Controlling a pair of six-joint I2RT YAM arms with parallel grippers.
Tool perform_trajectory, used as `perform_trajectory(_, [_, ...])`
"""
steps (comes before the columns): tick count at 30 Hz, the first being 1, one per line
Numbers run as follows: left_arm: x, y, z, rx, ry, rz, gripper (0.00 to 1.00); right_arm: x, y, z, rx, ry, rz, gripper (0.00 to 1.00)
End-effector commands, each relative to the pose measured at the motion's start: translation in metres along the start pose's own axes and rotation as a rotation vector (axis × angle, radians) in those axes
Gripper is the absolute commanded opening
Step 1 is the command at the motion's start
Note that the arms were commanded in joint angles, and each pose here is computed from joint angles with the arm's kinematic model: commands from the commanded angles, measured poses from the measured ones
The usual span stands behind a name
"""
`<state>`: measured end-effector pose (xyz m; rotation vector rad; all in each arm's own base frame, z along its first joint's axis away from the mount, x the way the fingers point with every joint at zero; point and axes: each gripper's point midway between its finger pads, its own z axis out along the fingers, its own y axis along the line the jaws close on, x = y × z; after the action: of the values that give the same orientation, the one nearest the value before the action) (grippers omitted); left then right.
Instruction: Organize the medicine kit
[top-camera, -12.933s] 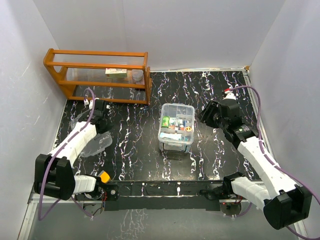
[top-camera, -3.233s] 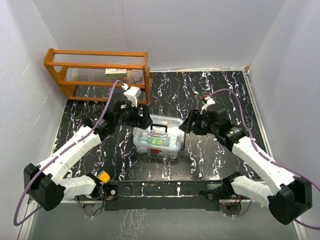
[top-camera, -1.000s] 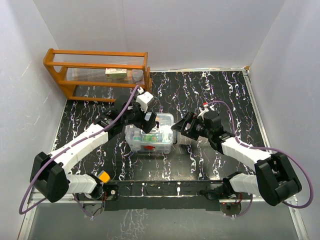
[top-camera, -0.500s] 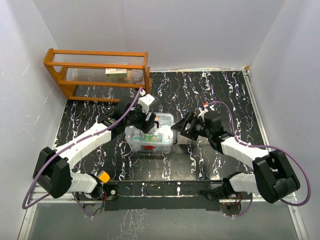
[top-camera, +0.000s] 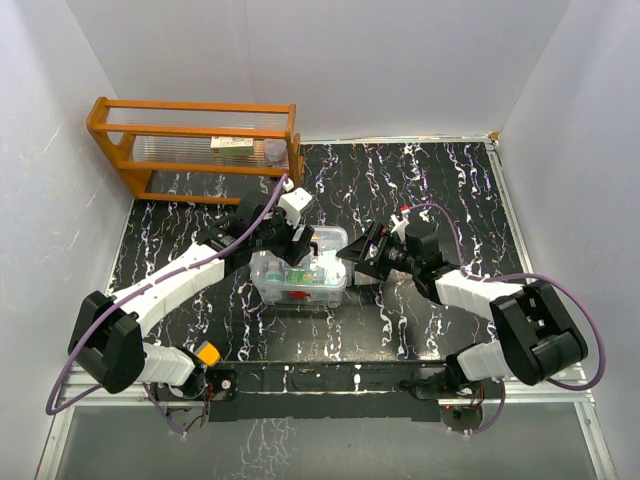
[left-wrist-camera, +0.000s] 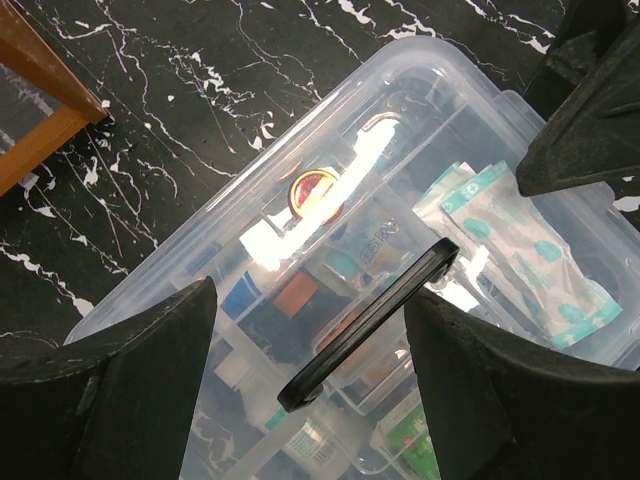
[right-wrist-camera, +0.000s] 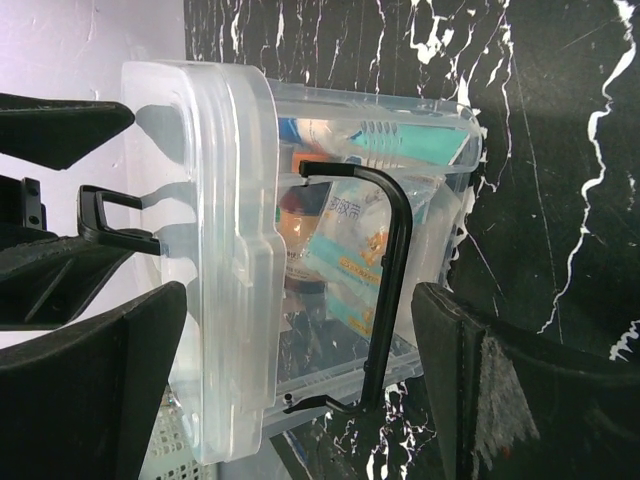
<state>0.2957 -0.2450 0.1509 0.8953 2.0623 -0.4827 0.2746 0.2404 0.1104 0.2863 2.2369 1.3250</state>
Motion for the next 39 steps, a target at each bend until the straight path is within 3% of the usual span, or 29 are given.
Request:
perform_trajectory(1, [0.035,-0.004,0.002,-0.015,0.123,0.037,0.74,0.011,0.001,0.003,-0.056,0.036,0.03,0.93])
perform_trajectory(6, [0.038,-0.004,0.002,-0.03,0.132,0.031,0.73,0.011,0.01,0.003,-0.094,0.05,0.041,0.87])
perform_trajectory(10, [0.039,-0.005,0.002,-0.032,0.134,0.019,0.72,0.005,-0.006,0.001,0.022,0.02,0.051,0.67])
perform_trajectory(16, [0.04,-0.005,0.0,-0.043,0.137,-0.01,0.72,-0.002,-0.006,-0.007,0.098,-0.001,0.032,0.49])
perform_trajectory(30, [0.042,-0.005,-0.01,-0.062,0.125,-0.031,0.71,-0.014,0.025,-0.017,0.164,-0.014,-0.071,0.41])
perform_trajectory(39, [0.046,-0.004,-0.008,-0.075,0.131,-0.047,0.7,-0.015,0.037,-0.014,0.277,-0.032,-0.125,0.29])
